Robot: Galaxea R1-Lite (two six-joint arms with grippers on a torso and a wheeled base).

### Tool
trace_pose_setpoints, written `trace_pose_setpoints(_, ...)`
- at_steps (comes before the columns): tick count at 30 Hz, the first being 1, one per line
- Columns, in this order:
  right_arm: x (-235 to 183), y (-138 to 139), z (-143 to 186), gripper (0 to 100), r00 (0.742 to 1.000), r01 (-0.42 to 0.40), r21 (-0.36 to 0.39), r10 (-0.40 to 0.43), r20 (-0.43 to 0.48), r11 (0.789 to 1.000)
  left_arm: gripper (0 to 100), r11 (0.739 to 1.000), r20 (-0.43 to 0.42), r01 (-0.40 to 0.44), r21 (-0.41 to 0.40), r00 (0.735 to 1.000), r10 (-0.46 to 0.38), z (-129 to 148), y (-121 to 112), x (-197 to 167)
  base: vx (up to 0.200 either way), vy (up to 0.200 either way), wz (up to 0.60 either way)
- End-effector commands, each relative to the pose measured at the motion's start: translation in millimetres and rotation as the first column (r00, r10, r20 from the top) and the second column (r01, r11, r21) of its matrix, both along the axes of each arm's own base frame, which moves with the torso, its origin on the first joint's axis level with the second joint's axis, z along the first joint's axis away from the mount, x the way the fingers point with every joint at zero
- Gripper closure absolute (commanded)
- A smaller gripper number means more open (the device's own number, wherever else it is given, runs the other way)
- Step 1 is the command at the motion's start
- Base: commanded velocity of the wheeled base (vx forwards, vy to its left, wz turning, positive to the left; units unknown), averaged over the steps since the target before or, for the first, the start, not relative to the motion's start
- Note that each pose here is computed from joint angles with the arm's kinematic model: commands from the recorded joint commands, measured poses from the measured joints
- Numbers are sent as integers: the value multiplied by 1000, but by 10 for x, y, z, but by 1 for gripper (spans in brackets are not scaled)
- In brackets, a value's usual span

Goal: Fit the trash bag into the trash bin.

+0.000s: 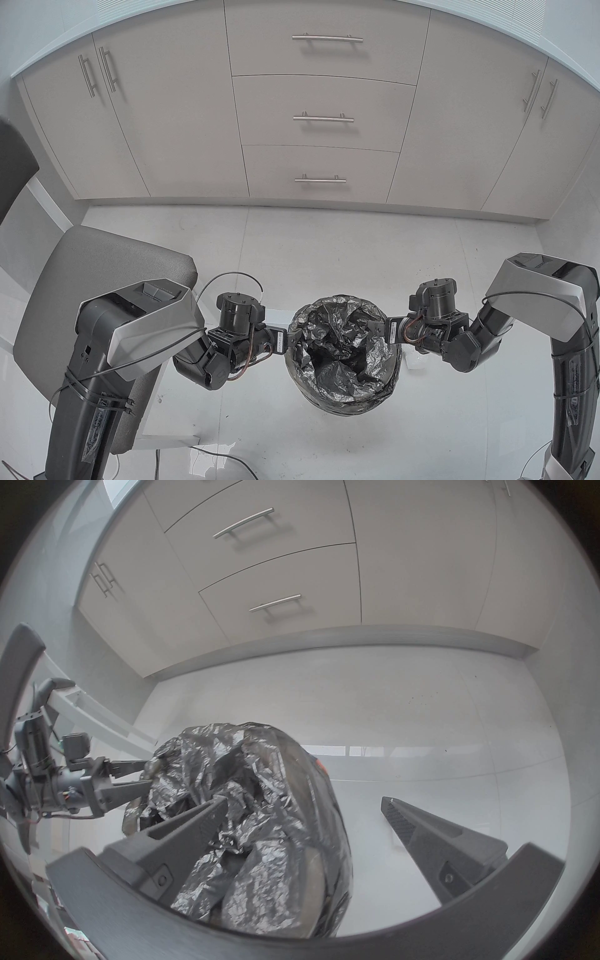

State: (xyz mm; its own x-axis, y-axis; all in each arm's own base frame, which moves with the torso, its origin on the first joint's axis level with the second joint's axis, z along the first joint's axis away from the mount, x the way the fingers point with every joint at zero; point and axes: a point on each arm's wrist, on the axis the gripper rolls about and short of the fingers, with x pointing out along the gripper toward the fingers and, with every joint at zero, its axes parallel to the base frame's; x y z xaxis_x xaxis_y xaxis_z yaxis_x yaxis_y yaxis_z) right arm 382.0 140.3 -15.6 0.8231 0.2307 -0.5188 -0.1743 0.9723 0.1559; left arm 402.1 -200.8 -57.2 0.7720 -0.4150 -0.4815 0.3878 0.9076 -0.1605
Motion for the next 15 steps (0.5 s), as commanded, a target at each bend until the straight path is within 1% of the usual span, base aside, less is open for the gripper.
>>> trace_pose_setpoints(1,109,-66,-136,0,999,39,-10,-39,-10,999,0,1000,-16,5,-3,1000,-5,-66,-10,-72,0,0,0)
trace_pose_setpoints(6,152,-81,-207,0,998,56,-18,-56,-12,998,0,1000,-16,4,-2,1000,-4,-70,-11,-70,0,0,0)
trace_pose_setpoints(11,246,-125,-261,0,993,119,-39,-118,11,992,0,1000,-16,4,-2,1000,-4,-70,-11,-70,0,0,0)
trace_pose_setpoints(15,287,-156,-291,0,990,143,-35,-142,19,989,0,1000,-16,4,-2,1000,-4,-70,-11,-70,0,0,0)
